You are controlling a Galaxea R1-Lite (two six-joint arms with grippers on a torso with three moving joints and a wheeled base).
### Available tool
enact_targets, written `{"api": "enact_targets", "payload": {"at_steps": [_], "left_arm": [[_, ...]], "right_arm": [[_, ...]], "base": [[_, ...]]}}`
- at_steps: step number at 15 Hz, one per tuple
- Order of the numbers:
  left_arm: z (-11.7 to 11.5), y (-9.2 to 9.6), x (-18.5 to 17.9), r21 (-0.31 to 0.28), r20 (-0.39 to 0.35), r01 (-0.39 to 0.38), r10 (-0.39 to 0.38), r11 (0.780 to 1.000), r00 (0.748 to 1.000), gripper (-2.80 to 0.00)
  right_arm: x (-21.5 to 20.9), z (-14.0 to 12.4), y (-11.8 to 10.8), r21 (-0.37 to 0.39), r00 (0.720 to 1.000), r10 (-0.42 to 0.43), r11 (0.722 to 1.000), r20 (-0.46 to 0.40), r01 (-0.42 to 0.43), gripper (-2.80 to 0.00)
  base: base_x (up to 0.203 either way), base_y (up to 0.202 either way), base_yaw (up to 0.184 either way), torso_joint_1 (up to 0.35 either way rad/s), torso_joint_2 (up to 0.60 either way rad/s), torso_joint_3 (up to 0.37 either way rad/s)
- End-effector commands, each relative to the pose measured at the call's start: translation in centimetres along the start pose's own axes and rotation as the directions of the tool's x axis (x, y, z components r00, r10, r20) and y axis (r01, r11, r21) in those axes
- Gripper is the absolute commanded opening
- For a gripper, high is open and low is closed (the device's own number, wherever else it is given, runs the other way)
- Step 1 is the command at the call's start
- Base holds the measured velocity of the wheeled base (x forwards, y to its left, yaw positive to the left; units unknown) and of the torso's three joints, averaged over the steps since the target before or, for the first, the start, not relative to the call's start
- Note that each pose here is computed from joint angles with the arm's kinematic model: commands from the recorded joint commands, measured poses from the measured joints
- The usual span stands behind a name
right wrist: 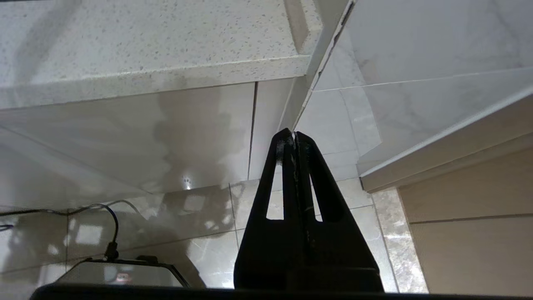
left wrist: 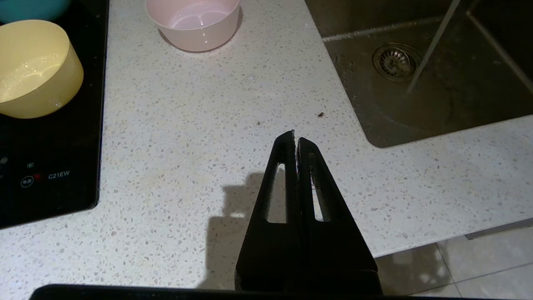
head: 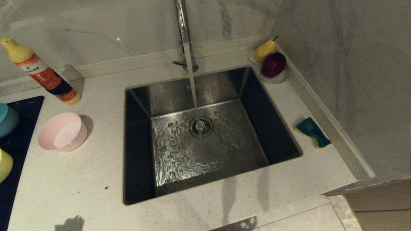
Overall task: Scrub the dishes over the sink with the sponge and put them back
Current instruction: Turn off the faucet
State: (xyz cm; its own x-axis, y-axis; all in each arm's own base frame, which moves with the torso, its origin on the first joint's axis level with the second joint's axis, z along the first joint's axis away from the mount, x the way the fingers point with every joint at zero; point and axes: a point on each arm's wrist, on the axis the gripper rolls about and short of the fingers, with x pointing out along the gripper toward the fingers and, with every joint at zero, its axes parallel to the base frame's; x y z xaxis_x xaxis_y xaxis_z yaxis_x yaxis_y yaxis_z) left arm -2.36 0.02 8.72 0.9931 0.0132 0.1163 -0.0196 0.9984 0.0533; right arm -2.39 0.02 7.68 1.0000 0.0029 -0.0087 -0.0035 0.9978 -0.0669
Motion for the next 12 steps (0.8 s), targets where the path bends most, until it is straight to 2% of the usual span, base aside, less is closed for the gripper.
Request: {"api": "enact_targets", "payload": {"at_steps": [1,6,8,12], "left_arm": [[-1.13,-0.06,0.20,0.001,-0.038,0.002,-0.002,1.000,0.999,-2.80],[-1.13,-0.07,0.20,0.003,-0.038,0.003,-0.003,1.000,0.999,-2.80],[-1.14,-0.11,0.21,0.029,-0.040,0.023,-0.022,0.999,0.999,-2.80],[-1.14,-0.11,0.21,0.021,-0.040,0.022,-0.022,1.000,0.999,-2.80]], "right_arm": [[0.00,-0.06,0.01,0.003,1.000,-0.001,1.000,-0.004,0.001,-2.80],[0.00,-0.06,0.01,0.003,1.000,-0.001,1.000,-0.004,0.001,-2.80],[0.00,-0.06,0.00,0.004,1.000,0.000,1.000,-0.004,0.000,-2.80],[0.00,-0.06,0.00,0.004,1.000,0.000,1.000,-0.004,0.000,-2.80]], "base": [[0.000,0.000,0.000,0.000,0.00,0.000],[0.000,0.000,0.000,0.000,0.00,0.000],[0.000,0.000,0.000,0.000,0.00,0.000],[0.000,0.000,0.000,0.000,0.00,0.000]]}}
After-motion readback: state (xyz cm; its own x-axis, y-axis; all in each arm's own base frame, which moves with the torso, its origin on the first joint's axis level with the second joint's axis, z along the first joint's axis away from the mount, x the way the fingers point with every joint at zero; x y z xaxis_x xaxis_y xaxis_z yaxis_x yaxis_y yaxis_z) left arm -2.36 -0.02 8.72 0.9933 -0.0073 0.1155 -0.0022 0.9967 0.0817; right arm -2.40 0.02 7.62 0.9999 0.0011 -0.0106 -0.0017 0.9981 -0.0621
